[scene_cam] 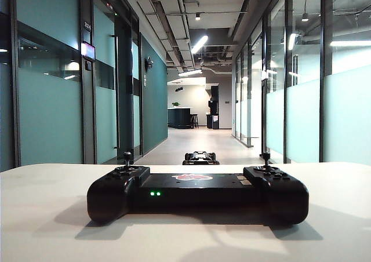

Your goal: Push the left joystick on the remote control sitting on the white table forward to make the robot dog walk in a straight line until it approaches the door.

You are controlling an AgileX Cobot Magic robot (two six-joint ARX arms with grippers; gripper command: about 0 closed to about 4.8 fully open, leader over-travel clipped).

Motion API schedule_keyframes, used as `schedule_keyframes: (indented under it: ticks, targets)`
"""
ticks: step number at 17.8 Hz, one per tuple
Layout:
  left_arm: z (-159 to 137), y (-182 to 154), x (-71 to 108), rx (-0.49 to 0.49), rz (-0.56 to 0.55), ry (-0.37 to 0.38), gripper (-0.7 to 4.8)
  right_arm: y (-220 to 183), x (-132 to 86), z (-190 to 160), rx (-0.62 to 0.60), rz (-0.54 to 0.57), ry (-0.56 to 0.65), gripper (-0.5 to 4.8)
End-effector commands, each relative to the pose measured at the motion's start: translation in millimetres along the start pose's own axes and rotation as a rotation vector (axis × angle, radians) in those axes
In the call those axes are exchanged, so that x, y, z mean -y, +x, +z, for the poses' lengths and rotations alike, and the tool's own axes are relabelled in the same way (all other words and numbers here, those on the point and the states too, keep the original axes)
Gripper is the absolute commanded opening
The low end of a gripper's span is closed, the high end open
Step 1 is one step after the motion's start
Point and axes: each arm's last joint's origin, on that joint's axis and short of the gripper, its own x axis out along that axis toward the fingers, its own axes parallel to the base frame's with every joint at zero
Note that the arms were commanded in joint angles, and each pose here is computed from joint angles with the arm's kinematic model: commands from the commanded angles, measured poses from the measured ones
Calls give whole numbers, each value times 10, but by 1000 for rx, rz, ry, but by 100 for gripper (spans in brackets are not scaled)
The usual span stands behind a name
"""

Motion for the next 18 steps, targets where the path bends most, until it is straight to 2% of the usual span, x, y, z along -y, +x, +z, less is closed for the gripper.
schedule_keyframes:
  ticks: [1, 8, 10, 11, 15, 18]
  targets:
    - [22, -2, 1, 15, 0, 4, -5, 1, 0, 0, 14, 0, 3, 0]
    - [23, -2, 0, 16, 2, 4, -5, 1, 0, 1, 15, 0, 3, -1]
    - [62, -5, 2, 48, 1, 4, -5, 0, -1, 27, 40, 1, 3, -1]
    - [120, -12, 4, 89, 0, 5, -5, -5, -4, 75, 78, 3, 3, -1]
    - [442, -99, 10, 139, 23, -2, -5, -69, -18, 349, 129, 3, 4, -2]
    - [700, -138, 23, 127, 15, -13, -5, -113, -32, 612, 138, 4, 4, -2]
